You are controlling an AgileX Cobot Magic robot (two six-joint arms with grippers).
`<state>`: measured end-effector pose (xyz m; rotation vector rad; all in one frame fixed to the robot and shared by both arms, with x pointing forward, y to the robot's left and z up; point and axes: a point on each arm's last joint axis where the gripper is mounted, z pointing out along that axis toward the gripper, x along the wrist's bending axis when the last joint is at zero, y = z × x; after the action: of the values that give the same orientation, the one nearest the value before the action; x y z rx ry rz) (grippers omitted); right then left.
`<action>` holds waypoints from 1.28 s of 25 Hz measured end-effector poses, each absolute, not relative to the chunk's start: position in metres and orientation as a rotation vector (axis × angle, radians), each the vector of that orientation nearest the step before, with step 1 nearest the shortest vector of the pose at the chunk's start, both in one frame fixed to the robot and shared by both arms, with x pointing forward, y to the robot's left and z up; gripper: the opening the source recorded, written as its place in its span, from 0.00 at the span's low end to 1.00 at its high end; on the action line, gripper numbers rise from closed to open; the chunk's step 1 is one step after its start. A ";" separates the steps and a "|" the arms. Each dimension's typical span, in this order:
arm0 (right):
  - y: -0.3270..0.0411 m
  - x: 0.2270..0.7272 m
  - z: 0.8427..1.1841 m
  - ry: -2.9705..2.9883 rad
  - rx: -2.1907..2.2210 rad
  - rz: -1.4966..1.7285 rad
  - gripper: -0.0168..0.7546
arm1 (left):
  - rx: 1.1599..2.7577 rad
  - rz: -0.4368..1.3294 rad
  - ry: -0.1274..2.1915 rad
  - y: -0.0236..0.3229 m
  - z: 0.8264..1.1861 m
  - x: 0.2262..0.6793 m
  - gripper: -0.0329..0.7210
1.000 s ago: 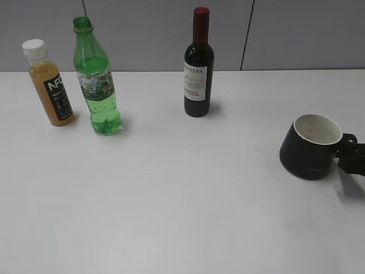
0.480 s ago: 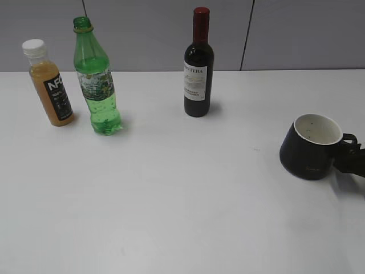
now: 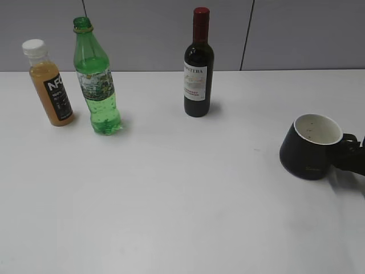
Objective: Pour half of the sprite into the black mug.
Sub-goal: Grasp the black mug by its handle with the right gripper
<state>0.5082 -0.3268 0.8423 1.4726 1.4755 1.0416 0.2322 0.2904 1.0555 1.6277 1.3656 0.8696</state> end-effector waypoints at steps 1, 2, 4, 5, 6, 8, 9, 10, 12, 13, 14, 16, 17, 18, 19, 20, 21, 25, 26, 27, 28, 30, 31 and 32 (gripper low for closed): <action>-0.327 0.509 0.842 1.477 1.470 1.041 0.66 | 1.628 0.870 1.366 0.290 1.055 0.232 0.37; -0.327 0.509 0.842 1.478 1.468 1.040 0.63 | 1.628 0.870 1.366 0.290 1.055 0.232 0.37; -0.326 0.509 0.842 1.486 1.461 1.044 0.54 | 1.628 0.870 1.366 0.290 1.055 0.232 0.37; -0.326 0.509 0.842 1.490 1.459 1.044 0.50 | 1.628 0.870 1.366 0.290 1.055 0.232 0.37; -0.326 0.509 0.842 1.492 1.458 1.046 0.44 | 1.628 0.870 1.366 0.290 1.055 0.232 0.37; -0.326 0.509 0.842 1.492 1.458 1.046 0.34 | 1.628 0.870 1.366 0.290 1.055 0.232 0.37; -0.326 0.509 0.842 1.492 1.458 1.046 0.30 | 1.628 0.870 1.366 0.290 1.055 0.232 0.37; -0.326 0.510 0.842 1.491 1.454 1.048 0.27 | 1.628 0.870 1.366 0.290 1.055 0.232 0.37; -0.326 0.512 0.843 1.491 1.449 1.051 0.25 | 1.628 0.870 1.366 0.290 1.055 0.232 0.36; -0.326 0.512 0.842 1.493 1.448 1.052 0.24 | 1.628 0.870 1.366 0.290 1.055 0.232 0.36; -0.326 0.513 0.842 1.494 1.447 1.053 0.24 | 1.628 0.870 1.366 0.290 1.055 0.232 0.36; -0.325 0.513 0.842 1.500 1.442 1.057 0.23 | 1.628 0.870 1.366 0.290 1.055 0.232 0.36; -0.325 0.513 0.842 1.501 1.442 1.058 0.23 | 1.628 0.870 1.366 0.290 1.055 0.232 0.36; -0.325 0.513 0.842 1.505 1.441 1.059 0.21 | 1.628 0.870 1.366 0.290 1.055 0.232 0.36; -0.325 0.513 0.842 1.508 1.438 1.062 0.18 | 1.628 0.870 1.366 0.290 1.055 0.232 0.36; -0.324 0.513 0.842 1.516 1.429 1.061 0.13 | 1.628 0.870 1.366 0.290 1.055 0.232 0.36; -0.324 0.514 0.842 1.515 1.427 1.062 0.11 | 1.628 0.870 1.366 0.290 1.055 0.232 0.36; -0.322 0.514 0.842 1.532 1.412 1.076 0.11 | 1.628 0.870 1.366 0.290 1.055 0.232 0.36; -0.321 0.514 0.842 1.544 1.404 1.084 0.11 | 1.628 0.870 1.366 0.290 1.055 0.232 0.36; -0.320 0.514 0.842 1.555 1.395 1.092 0.11 | 1.628 0.870 1.366 0.290 1.055 0.232 0.36; -0.318 0.513 0.843 1.573 1.383 1.103 0.11 | 1.628 0.870 1.366 0.290 1.055 0.232 0.36; -0.315 0.511 0.846 1.606 1.360 1.120 0.11 | 1.628 0.870 1.366 0.290 1.055 0.232 0.36; -0.314 0.509 0.848 1.618 1.354 1.122 0.10 | 1.628 0.870 1.366 0.290 1.055 0.232 0.36; -0.313 0.507 0.851 1.628 1.346 1.124 0.10 | 1.628 0.870 1.366 0.290 1.055 0.232 0.36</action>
<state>0.5074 -0.3133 0.8505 1.3455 1.6280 1.1244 0.2322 0.2904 1.0555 1.6277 1.3656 0.8696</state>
